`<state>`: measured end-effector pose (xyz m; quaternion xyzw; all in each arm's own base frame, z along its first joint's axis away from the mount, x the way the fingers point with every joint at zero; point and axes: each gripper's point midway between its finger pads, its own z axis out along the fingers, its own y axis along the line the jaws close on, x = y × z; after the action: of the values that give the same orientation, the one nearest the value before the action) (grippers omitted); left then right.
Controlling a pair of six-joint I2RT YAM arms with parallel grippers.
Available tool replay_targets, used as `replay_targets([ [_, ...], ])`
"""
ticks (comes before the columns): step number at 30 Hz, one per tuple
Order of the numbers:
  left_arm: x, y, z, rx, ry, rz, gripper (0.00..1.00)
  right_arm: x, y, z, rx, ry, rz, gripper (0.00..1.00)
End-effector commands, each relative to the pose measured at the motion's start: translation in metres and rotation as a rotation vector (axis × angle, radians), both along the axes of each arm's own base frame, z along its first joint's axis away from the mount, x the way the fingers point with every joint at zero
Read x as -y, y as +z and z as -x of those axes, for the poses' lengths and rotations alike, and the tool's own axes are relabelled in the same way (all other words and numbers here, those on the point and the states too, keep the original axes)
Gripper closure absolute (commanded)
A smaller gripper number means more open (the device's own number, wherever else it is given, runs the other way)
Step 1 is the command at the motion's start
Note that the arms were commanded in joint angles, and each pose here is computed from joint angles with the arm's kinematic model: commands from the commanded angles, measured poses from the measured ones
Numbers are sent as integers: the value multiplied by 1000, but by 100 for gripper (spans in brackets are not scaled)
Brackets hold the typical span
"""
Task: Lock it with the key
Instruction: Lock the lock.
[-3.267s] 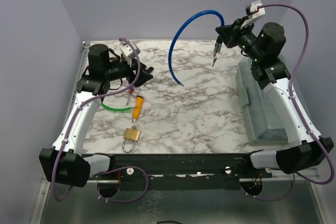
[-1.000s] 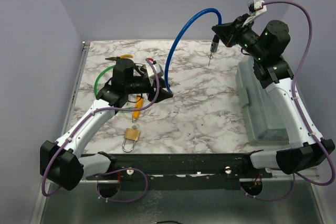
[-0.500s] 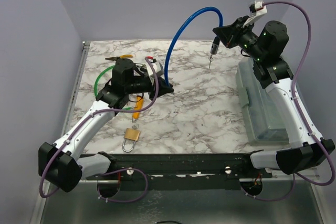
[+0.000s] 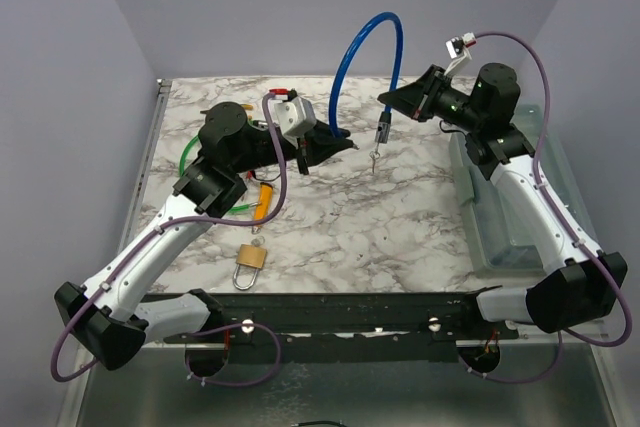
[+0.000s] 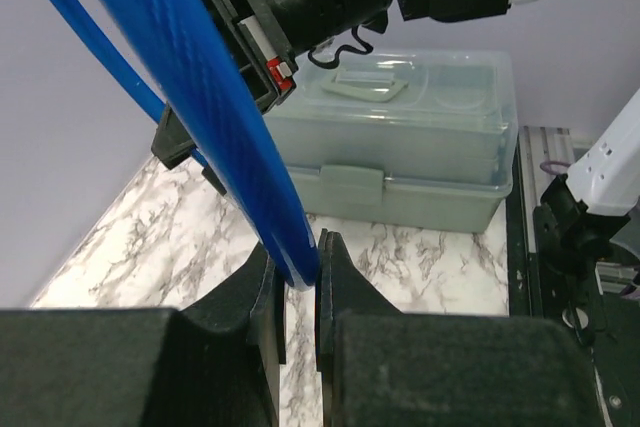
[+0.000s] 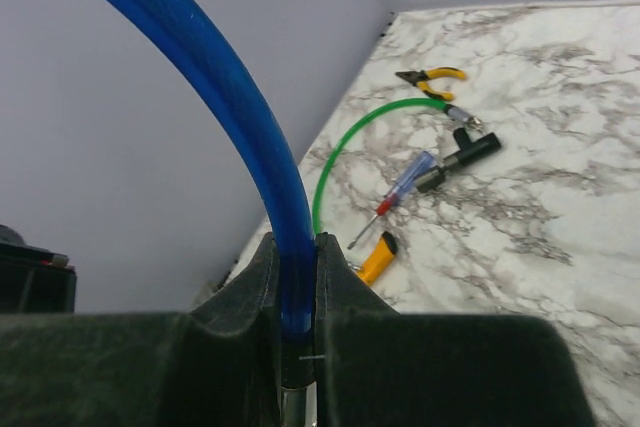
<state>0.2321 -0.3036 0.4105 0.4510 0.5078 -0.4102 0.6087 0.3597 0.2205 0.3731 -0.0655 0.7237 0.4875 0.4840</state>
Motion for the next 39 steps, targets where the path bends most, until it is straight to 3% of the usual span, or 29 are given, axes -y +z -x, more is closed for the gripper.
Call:
replay_targets([
  [1,-1,41,5,59,42,101,100,-14,35,27,36,148,-117,99],
  [11,13,65,4,6,65,210,100,-19,35,37,-44,200,-185,99],
  [39,29,38,-14,33,90,160,100,-21,42,49,-92,245,-229,100],
])
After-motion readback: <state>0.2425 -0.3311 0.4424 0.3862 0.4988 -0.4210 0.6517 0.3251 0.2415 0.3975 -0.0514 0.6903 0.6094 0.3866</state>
